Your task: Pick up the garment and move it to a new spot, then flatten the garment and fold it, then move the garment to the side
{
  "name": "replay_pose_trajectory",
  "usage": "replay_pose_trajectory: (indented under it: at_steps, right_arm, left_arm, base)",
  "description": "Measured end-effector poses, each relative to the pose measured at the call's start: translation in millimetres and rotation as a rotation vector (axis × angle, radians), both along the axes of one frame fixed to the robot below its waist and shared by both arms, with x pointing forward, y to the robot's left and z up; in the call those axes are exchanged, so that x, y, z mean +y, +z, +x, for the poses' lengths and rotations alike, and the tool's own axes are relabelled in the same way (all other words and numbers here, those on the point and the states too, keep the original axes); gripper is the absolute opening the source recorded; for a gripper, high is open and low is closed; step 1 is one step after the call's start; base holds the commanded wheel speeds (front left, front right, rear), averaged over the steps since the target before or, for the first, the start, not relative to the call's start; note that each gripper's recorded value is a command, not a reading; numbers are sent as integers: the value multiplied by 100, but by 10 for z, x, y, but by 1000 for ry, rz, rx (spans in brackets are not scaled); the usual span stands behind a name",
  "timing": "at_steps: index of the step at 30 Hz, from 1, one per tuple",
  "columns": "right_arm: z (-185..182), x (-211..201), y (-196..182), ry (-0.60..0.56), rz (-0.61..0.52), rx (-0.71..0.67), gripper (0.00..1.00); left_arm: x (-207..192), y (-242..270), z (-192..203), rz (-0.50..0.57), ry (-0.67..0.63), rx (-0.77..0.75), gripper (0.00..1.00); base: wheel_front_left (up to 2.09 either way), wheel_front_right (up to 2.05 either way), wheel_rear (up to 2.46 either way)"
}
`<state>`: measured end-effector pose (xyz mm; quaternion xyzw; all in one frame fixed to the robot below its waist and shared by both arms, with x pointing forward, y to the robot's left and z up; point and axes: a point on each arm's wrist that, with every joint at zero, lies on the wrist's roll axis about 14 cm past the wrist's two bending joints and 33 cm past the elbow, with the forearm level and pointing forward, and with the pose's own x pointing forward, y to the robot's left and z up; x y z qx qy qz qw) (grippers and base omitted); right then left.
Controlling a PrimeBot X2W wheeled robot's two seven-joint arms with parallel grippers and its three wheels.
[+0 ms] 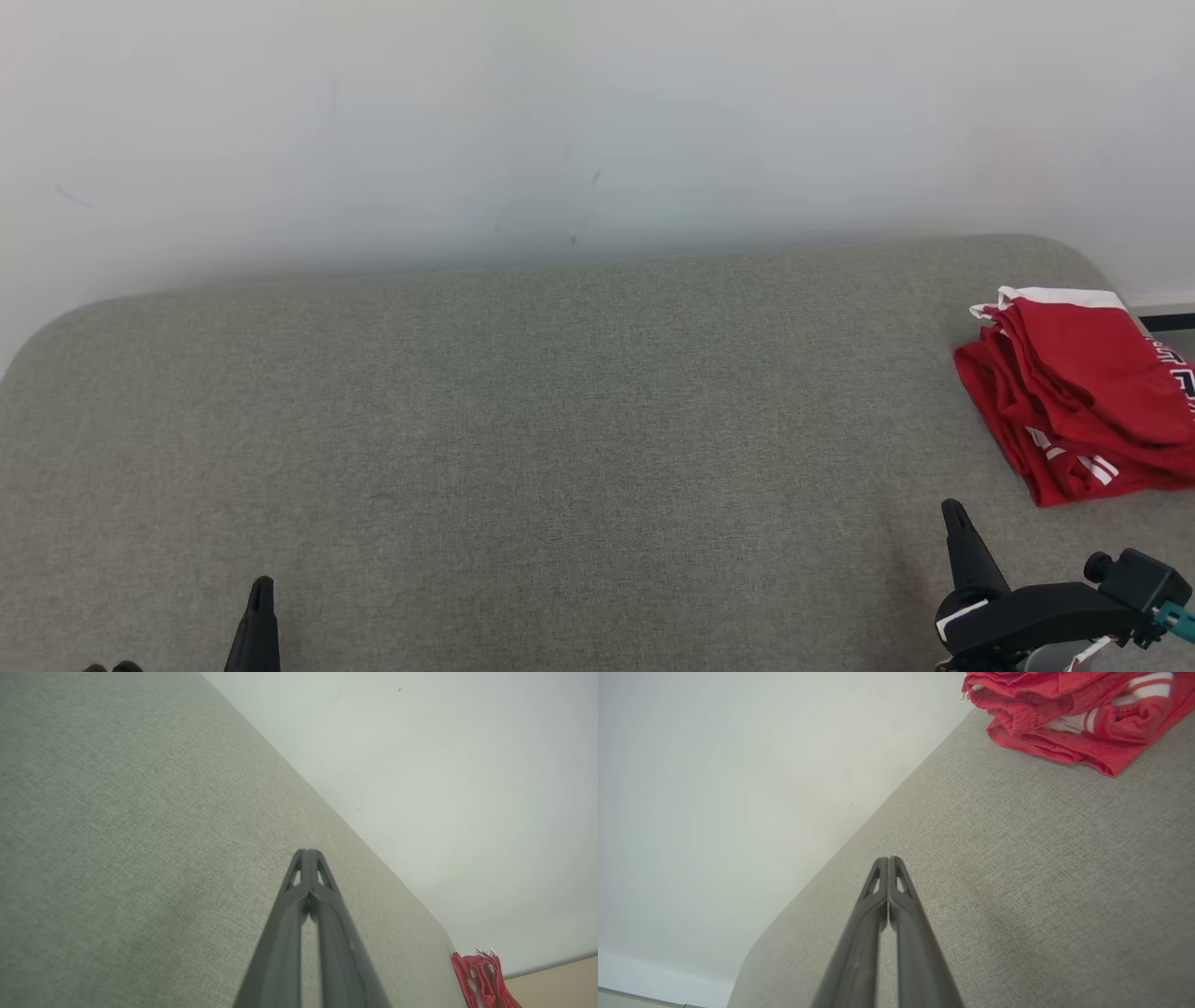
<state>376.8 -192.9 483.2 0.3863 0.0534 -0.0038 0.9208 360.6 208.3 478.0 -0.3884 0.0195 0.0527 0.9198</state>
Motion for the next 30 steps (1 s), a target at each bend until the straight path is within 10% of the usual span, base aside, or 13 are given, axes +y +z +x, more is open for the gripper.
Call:
replay_pose_trajectory:
  at_steps: [30]
  right_arm:
    - [62, -35, 119, -47, 352, -31, 0]
  left_arm:
    - [-34, 85, 121, -354, -3, -27, 0]
  base:
    - [0, 0, 0]
